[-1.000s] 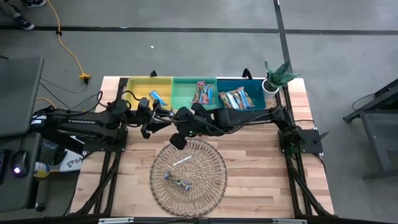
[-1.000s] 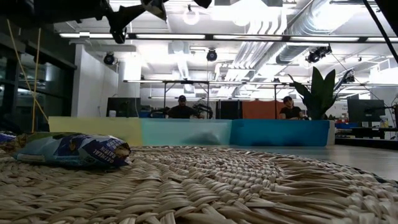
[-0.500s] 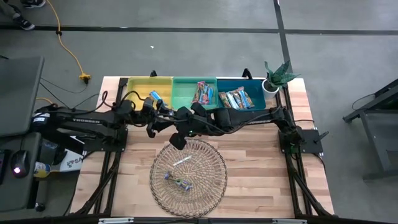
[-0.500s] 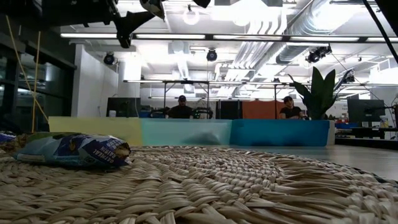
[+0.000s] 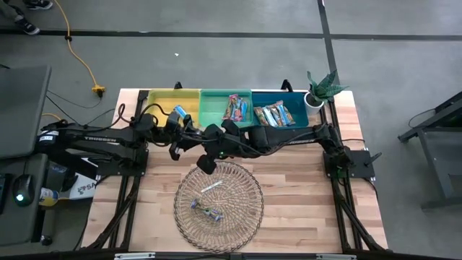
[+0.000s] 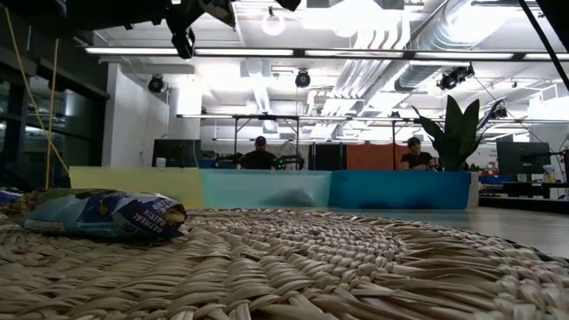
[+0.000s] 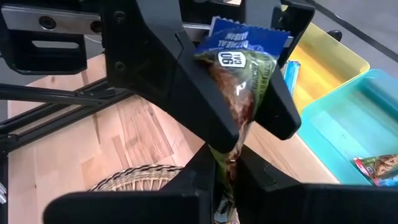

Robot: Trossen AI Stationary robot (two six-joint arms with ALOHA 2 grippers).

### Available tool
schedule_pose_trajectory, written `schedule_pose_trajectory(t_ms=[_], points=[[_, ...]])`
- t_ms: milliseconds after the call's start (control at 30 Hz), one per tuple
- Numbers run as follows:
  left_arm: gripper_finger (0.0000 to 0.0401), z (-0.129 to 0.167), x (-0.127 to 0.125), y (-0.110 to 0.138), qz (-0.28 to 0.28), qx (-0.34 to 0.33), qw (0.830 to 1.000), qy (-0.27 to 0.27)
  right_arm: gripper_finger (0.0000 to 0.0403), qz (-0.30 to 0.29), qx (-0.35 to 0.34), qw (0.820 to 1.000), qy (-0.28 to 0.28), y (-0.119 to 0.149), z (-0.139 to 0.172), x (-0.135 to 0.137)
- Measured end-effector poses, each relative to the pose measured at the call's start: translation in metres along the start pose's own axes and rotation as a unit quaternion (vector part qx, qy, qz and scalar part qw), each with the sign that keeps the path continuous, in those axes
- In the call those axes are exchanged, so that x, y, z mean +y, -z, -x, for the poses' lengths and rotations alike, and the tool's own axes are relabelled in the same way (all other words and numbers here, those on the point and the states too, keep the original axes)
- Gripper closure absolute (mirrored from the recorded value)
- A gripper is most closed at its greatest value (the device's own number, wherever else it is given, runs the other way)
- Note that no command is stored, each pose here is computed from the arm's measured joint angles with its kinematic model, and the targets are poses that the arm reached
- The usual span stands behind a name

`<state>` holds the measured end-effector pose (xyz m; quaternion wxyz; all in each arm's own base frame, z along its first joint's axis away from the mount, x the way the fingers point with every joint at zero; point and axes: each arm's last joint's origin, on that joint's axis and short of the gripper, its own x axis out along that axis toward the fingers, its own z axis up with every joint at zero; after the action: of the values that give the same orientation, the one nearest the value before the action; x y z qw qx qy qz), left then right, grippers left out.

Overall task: Pick and place Granola Bars by type
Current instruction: Put the blue granola bar into the yellow bin

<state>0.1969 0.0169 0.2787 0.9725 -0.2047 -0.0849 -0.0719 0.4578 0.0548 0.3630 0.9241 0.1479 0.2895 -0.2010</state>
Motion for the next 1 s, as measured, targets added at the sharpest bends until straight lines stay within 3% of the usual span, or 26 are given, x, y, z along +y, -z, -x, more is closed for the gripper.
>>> schedule_pose_trajectory(t_ms=[167,700,1000], points=[[0.0306,0.0001,-0.0001,0.0001,0.001,0.002,1.0,0.002,0.0383,0.0,0.0,1.0,0.0,0.0001,0.0001,0.0001],[0.0313,0.0001,0.0,0.0004,0.001,0.003,1.0,0.001,0.0381,0.0,-0.002,1.0,0.003,0.0,-0.0001,0.0],[0.0338,0.0001,0.0001,0.0005,-0.004,0.003,1.0,0.001,0.0379,-0.001,-0.002,1.0,0.004,0.0,-0.0001,-0.0001]])
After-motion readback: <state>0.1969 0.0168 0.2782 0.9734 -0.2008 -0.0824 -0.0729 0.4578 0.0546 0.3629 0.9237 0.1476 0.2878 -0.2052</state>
